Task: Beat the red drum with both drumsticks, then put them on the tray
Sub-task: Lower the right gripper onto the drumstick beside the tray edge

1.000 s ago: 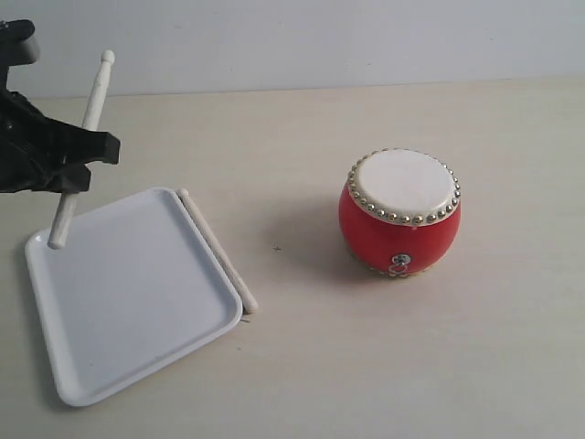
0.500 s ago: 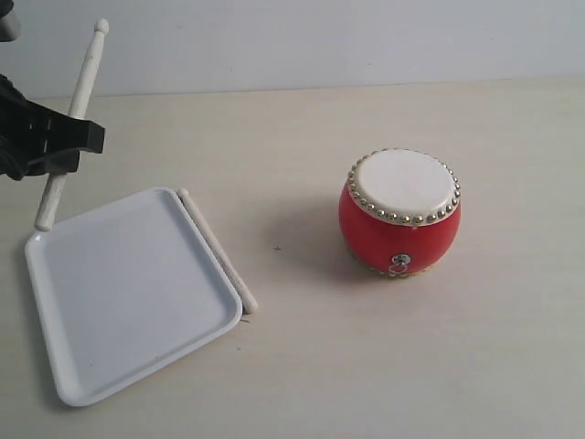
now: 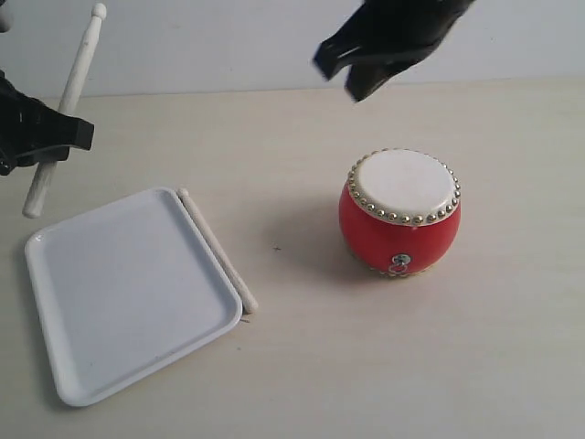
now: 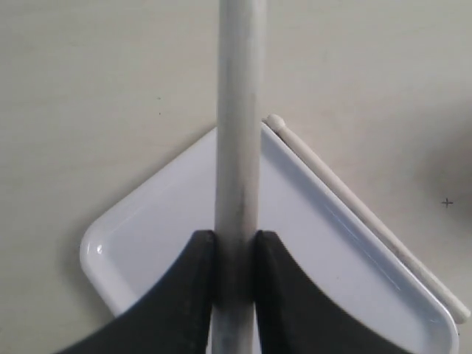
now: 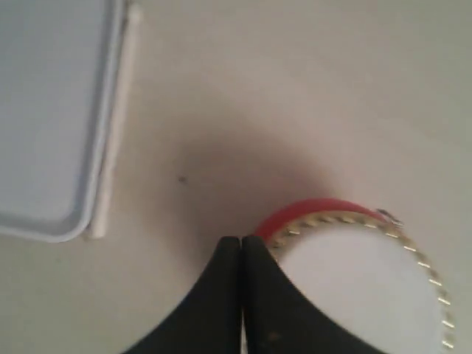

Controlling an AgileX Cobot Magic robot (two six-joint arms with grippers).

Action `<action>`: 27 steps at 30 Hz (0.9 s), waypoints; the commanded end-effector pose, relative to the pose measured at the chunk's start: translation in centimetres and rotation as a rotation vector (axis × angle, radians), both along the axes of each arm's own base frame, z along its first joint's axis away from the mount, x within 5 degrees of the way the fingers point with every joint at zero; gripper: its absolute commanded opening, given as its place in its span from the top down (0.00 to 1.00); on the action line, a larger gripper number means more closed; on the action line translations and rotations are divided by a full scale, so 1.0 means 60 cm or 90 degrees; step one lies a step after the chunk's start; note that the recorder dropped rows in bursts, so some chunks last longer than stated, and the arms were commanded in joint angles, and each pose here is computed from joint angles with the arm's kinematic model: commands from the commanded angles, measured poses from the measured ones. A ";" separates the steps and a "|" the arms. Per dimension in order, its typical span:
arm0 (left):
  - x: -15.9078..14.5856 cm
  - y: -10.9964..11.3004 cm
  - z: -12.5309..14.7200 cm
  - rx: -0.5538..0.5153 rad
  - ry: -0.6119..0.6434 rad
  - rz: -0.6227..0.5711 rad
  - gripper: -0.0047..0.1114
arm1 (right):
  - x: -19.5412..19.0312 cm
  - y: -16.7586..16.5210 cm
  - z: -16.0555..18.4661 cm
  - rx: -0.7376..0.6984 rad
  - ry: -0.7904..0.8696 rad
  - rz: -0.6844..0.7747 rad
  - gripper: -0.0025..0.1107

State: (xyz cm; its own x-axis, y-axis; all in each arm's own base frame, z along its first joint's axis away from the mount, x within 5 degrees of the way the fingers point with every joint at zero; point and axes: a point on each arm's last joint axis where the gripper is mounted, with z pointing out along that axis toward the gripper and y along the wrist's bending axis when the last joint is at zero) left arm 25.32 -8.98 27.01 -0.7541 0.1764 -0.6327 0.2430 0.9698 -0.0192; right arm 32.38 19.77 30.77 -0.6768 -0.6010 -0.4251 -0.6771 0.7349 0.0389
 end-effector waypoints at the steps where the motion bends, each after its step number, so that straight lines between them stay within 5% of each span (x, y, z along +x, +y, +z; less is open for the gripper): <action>1: -0.001 0.002 0.003 0.001 -0.007 -0.002 0.96 | -0.026 0.082 -0.041 -0.024 0.031 0.095 0.98; 13: -0.001 0.002 0.003 0.010 -0.008 -0.010 0.96 | -0.026 0.126 -0.106 -0.026 0.095 0.099 0.97; 22: 0.001 0.001 0.006 0.004 -0.024 -0.012 0.96 | -0.004 0.136 -0.204 -0.087 0.164 0.046 0.66; 27: 0.002 0.000 0.006 -0.001 -0.028 -0.011 0.96 | -0.023 0.169 -0.222 -0.119 0.123 0.082 0.66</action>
State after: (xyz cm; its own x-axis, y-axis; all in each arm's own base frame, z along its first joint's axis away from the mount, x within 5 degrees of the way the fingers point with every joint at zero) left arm 25.44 -9.03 27.12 -0.7377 0.1900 -0.6478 0.2577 0.9662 -0.0101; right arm 31.17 29.03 17.13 -0.6705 -0.7310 -0.1269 -0.7417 0.6646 0.0905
